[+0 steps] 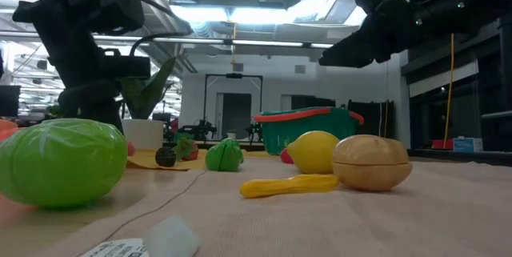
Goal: Pick and placing Produce into tupperware
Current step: Put the peach into the basket
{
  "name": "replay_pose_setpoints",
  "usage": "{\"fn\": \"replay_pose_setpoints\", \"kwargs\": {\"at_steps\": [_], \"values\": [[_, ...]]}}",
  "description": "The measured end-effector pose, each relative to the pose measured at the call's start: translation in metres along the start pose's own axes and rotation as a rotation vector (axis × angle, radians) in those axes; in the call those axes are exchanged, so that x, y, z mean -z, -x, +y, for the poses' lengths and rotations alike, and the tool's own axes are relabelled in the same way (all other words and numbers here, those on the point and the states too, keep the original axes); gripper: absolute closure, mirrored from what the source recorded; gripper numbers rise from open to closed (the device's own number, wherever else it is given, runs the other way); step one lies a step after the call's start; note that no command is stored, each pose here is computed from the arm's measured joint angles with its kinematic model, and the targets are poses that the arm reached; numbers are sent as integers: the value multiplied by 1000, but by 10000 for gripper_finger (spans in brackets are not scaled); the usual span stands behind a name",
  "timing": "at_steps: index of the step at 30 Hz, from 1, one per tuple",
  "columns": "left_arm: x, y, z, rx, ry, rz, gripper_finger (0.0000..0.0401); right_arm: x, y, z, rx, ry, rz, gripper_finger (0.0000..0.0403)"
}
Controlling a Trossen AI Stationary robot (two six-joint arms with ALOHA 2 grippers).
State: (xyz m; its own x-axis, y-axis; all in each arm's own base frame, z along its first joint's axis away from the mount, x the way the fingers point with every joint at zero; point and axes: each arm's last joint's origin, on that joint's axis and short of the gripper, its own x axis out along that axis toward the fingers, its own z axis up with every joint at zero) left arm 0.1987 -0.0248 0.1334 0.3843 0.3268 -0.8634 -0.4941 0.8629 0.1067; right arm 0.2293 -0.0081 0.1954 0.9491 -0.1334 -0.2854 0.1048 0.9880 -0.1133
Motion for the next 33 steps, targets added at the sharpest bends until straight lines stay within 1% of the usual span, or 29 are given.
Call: {"fn": "replay_pose_setpoints", "kwargs": {"at_steps": [9,19,26,33], "values": [[0,0,0,2,5,2,100,0,0,0,0,-2,0,132],[-1,-1,1,-3,35,4,134,0,0,0,0,-4,0,132],[-3,-3,7,-19,61,8,146,0,0,0,-1,-5,-1,132],[-2,-3,8,-29,57,22,150,0,0,0,0,-5,-1,132]]}}
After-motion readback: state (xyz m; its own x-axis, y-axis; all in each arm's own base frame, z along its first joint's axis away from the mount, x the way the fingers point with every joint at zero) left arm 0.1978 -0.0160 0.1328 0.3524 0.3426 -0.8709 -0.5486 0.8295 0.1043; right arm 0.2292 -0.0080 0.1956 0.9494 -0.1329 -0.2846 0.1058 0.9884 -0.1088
